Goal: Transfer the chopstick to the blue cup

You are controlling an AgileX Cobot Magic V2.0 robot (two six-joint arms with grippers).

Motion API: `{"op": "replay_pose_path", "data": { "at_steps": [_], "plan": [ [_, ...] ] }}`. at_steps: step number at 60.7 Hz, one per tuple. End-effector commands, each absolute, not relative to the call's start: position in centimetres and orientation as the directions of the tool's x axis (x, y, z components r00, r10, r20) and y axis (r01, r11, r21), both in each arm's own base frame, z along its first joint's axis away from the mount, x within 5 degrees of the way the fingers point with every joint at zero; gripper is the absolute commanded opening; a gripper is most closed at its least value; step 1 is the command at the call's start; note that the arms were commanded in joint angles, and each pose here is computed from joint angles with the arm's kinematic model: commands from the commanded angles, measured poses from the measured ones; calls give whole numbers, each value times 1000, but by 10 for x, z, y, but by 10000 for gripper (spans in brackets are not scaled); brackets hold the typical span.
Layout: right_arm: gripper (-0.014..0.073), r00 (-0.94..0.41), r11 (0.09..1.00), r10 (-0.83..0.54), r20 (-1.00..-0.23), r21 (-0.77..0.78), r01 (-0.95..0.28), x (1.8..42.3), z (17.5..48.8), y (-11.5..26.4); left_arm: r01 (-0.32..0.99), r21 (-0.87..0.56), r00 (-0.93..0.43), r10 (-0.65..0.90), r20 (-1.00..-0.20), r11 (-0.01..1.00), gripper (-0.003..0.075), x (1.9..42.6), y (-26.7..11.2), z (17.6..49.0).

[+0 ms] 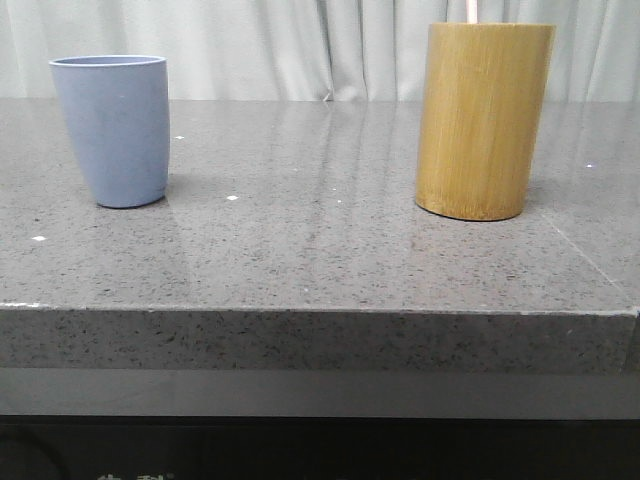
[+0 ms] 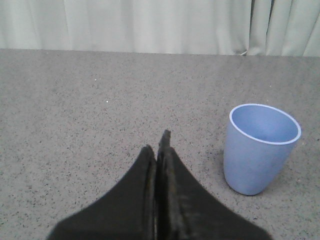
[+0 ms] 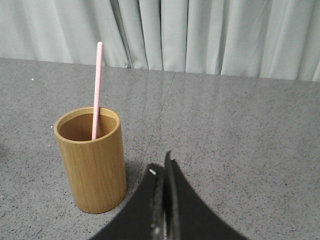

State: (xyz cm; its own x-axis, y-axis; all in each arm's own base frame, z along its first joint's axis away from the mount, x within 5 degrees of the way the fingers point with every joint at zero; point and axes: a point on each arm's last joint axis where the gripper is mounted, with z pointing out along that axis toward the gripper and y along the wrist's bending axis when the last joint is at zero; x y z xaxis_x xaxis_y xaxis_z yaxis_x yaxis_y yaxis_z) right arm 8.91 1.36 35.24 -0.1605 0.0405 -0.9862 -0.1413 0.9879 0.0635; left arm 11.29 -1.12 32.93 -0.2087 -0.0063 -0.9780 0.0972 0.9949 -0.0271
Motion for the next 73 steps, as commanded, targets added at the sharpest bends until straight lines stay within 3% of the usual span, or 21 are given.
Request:
{"op": "replay_pose_path", "data": {
  "at_steps": [1, 5, 11, 18, 23, 30, 50, 62, 73],
  "plan": [
    [-98, -69, 988, 63, -996, 72, -136, 94, 370, 13, 93, -45, -118, -34, -992, 995, -4, 117, -11, 347],
    [-36, -69, 988, 63, -996, 72, -136, 94, 370, 13, 93, -45, -109, -35, -993, 995, 54, 118, -11, 348],
    [179, -69, 988, 63, -996, 72, -136, 94, 370, 13, 92, -45, -97, -36, -995, 995, 258, 118, -11, 349],
    [484, -70, 988, 63, -996, 72, -136, 94, 370, 13, 92, -45, -95, -36, -995, 995, 554, 118, -11, 349],
    [615, -70, 988, 63, -996, 72, -136, 94, 370, 13, 92, -45, -95, -36, -995, 995, 647, 118, -11, 349],
    [580, -70, 988, 63, -996, 72, -136, 94, 370, 13, 92, -45, -95, -36, -995, 995, 657, 118, -11, 349],
    [580, -69, 988, 63, -996, 72, -136, 94, 370, 13, 93, -46, -60, -41, -997, 995, 638, 121, -11, 353],
    [580, -69, 988, 63, -996, 72, -136, 94, 370, 13, 113, -28, -246, 1, -969, 993, 638, 140, -16, 372],
    [580, -69, 988, 63, -996, 72, -136, 94, 370, 13, 213, -24, -376, 59, -925, 977, 638, 181, -37, 405]
  ]
}}
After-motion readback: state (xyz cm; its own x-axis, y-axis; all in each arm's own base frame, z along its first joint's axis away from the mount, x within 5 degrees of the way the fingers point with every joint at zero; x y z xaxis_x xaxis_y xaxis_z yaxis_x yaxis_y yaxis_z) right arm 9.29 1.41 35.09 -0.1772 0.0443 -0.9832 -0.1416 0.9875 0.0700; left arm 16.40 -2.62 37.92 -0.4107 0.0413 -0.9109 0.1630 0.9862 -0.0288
